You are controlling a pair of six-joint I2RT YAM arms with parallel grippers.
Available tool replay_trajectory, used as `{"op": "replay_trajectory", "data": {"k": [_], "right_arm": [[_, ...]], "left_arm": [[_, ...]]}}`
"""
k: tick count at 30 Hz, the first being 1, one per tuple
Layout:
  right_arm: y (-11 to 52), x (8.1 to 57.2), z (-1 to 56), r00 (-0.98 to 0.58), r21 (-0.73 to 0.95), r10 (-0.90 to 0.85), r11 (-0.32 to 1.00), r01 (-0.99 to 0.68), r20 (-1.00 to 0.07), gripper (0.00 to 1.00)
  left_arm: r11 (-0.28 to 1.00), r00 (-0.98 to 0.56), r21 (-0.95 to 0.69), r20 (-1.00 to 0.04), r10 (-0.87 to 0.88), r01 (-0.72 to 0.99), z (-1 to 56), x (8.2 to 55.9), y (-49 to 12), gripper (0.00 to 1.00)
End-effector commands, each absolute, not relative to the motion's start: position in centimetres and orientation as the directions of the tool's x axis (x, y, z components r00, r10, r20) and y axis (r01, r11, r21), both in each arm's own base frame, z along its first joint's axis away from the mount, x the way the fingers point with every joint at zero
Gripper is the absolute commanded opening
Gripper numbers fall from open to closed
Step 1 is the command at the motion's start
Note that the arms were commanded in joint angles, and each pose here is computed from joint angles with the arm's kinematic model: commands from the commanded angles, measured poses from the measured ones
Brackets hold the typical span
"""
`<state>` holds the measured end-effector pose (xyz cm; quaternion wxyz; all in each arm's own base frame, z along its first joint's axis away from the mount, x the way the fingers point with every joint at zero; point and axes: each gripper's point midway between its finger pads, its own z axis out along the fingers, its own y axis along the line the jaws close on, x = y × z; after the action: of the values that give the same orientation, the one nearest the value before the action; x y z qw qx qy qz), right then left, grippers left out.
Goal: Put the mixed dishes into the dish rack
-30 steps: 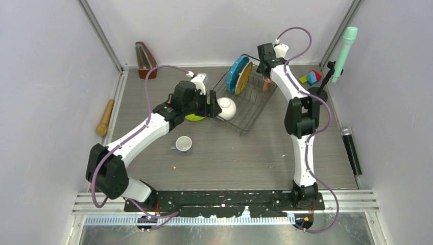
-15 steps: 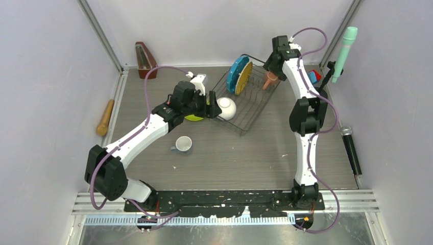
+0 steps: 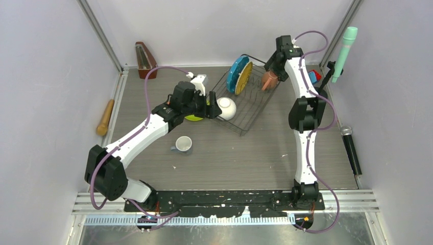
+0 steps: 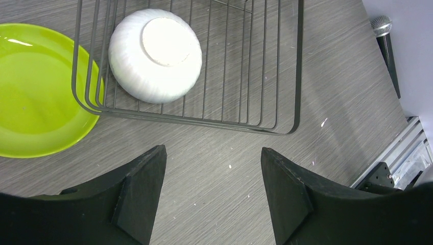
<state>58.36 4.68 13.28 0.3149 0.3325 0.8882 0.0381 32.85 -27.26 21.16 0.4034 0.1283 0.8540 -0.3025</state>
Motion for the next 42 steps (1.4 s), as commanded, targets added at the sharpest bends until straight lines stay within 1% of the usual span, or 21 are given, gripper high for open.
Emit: {"op": "replay_trajectory", "data": {"k": [1,2,4,5,6,7,9,10,12,14,16,22,30,32,34,35,38,39,40,41,42], "right_arm": [[5.1,58.9,11.3,-0.554,0.307,0.674,0.727,0.614,-0.488,0.0],[4.8,59.0,11.1,-0.553,0.297,0.669,0.73,0.616,-0.497,0.0],[4.5,59.1,10.9,-0.552,0.277,0.659,0.734,0.62,-0.51,0.17],[4.4,59.1,11.0,-0.552,0.274,0.655,0.737,0.618,-0.516,0.34],[4.3,59.1,11.1,-0.55,0.27,0.652,0.738,0.618,-0.523,0.42],[4.3,59.1,11.6,-0.549,0.27,0.645,0.743,0.612,-0.531,0.55],[4.2,59.1,12.6,-0.539,0.265,0.631,0.751,0.605,-0.557,0.68],[4.3,59.1,12.9,-0.536,0.266,0.627,0.754,0.601,-0.565,0.71],[4.3,59.0,14.3,-0.523,0.268,0.615,0.76,0.592,-0.59,0.88],[4.2,59.0,15.5,-0.511,0.266,0.603,0.766,0.584,-0.612,0.97],[4.1,59.0,16.6,-0.497,0.268,0.594,0.77,0.579,-0.633,0.99],[3.7,58.7,19.5,-0.475,0.267,0.563,0.789,0.554,-0.677,1.0],[2.7,57.0,23.7,-0.444,0.209,0.493,0.811,0.547,-0.748,1.0],[3.0,56.6,24.4,-0.457,0.206,0.475,0.828,0.522,-0.752,0.98],[3.6,56.2,24.8,-0.488,0.207,0.453,0.854,0.477,-0.746,0.9],[3.9,55.8,24.8,-0.505,0.198,0.439,0.866,0.46,-0.743,0.82],[4.7,55.0,24.6,-0.533,0.191,0.419,0.882,0.431,-0.735,0.71],[5.0,54.6,24.2,-0.546,0.19,0.416,0.886,0.422,-0.728,0.58],[5.1,54.5,24.0,-0.55,0.194,0.419,0.886,0.42,-0.722,0.52],[5.4,54.2,23.6,-0.559,0.203,0.428,0.885,0.419,-0.71,0.37],[5.5,54.1,23.4,-0.563,0.208,0.432,0.884,0.418,-0.705,0.3]], "left_arm": [[0.762,-0.617,-0.415,-0.787,-0.027,0.496,22.7,32.5,-27.5,0.71],[0.763,-0.617,-0.415,-0.786,-0.027,0.495,22.6,32.5,-27.6,0.71],[0.765,-0.619,-0.414,-0.785,-0.025,0.494,22.5,32.6,-27.5,0.71],[0.766,-0.62,-0.412,-0.784,-0.023,0.493,22.4,32.6,-27.6,0.71],[0.765,-0.62,-0.412,-0.784,-0.022,0.495,22.5,32.6,-27.6,0.71],[0.766,-0.621,-0.412,-0.784,-0.021,0.494,22.4,32.7,-27.7,0.71],[0.765,-0.622,-0.413,-0.782,-0.021,0.494,22.5,32.8,-27.7,0.71],[0.763,-0.622,-0.414,-0.783,-0.02,0.496,22.5,32.8,-27.8,0.71],[0.761,-0.624,-0.417,-0.781,-0.02,0.497,22.6,32.8,-27.9,0.71],[0.761,-0.624,-0.417,-0.781,-0.02,0.497,22.6,32.9,-27.9,0.71],[0.76,-0.624,-0.418,-0.781,-0.022,0.497,22.7,32.9,-28.0,0.71],[0.76,-0.625,-0.419,-0.78,-0.022,0.496,22.7,32.9,-28.0,0.71],[0.769,-0.621,-0.405,-0.783,-0.014,0.494,22.7,32.9,-27.8,0.71],[0.77,-0.623,-0.405,-0.782,-0.013,0.492,22.6,32.9,-27.7,0.71],[0.771,-0.627,-0.408,-0.779,-0.014,0.489,22.5,32.9,-27.7,0.71],[0.771,-0.628,-0.409,-0.778,-0.015,0.488,22.5,32.9,-27.7,0.71],[0.77,-0.631,-0.412,-0.776,-0.017,0.487,22.5,32.8,-27.7,0.71],[0.77,-0.632,-0.413,-0.775,-0.017,0.487,22.5,32.8,-27.7,0.71],[0.77,-0.632,-0.413,-0.775,-0.017,0.487,22.5,32.7,-27.7,0.71],[0.77,-0.631,-0.413,-0.775,-0.016,0.487,22.5,32.7,-27.7,0.71],[0.77,-0.631,-0.413,-0.775,-0.016,0.487,22.5,32.7,-27.7,0.71]]}}
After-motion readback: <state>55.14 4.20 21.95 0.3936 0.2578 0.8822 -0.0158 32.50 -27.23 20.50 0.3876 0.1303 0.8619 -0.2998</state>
